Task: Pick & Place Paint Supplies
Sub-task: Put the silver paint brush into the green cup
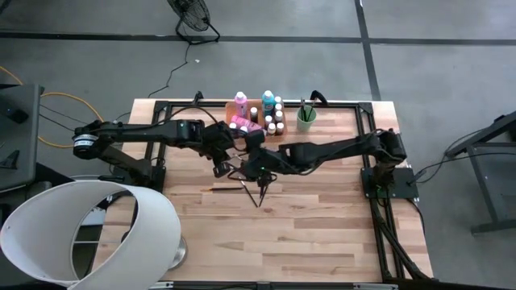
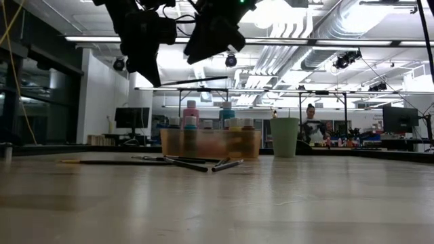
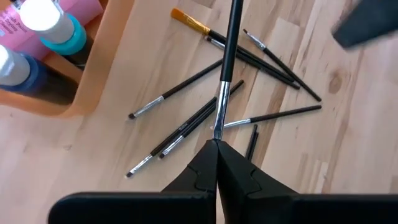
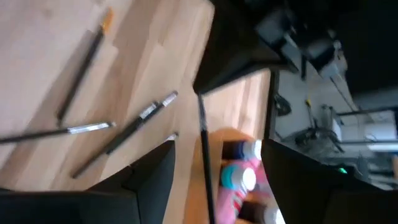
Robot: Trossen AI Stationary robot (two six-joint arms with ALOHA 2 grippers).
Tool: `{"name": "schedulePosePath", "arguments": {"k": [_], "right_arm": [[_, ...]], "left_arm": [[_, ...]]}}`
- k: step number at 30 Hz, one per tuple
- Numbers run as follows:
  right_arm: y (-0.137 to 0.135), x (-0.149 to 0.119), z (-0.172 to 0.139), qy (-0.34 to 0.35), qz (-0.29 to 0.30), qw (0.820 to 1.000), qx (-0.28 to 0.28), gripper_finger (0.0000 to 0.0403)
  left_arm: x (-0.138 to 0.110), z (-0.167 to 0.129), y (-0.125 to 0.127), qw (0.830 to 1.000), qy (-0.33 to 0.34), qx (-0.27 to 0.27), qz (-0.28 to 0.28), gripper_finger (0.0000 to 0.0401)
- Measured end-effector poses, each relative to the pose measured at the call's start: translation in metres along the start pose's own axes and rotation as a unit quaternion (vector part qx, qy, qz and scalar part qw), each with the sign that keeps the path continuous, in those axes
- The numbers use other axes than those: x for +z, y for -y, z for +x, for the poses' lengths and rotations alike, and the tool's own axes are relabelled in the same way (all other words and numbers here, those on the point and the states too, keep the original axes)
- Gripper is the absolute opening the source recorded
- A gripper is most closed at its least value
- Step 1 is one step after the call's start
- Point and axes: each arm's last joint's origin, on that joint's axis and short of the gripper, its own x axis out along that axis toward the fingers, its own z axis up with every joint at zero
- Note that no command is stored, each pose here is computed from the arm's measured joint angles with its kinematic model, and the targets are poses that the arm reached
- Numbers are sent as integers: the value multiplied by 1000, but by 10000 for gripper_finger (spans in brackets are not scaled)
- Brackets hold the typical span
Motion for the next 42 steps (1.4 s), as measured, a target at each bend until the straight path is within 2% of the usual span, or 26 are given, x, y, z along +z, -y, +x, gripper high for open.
{"name": "schedulePosePath", "arguments": {"k": [9, 12, 23, 30, 40, 42], "right_arm": [[-13, 1, 23, 13, -18, 1000, 19, 231], [-17, 1, 34, -3, -28, 1000, -8, 231], [-26, -5, 48, -46, -35, 998, -36, 224], [-24, -6, 48, -65, -34, 995, -67, 156], [-30, -2, 46, -55, -35, 996, -55, 15], [-30, -1, 45, -53, -33, 996, -57, 8]], "left_arm": [[3, 0, 2, 999, 8, -33, -19, 0], [3, 0, 3, 999, 7, -40, -22, 0], [6, 0, 5, 997, 17, -73, -20, 0], [6, 0, 6, 997, 20, -74, -16, 0], [6, -1, 5, 997, 18, -72, -20, 0], [6, -1, 5, 997, 18, -72, -21, 0]]}}
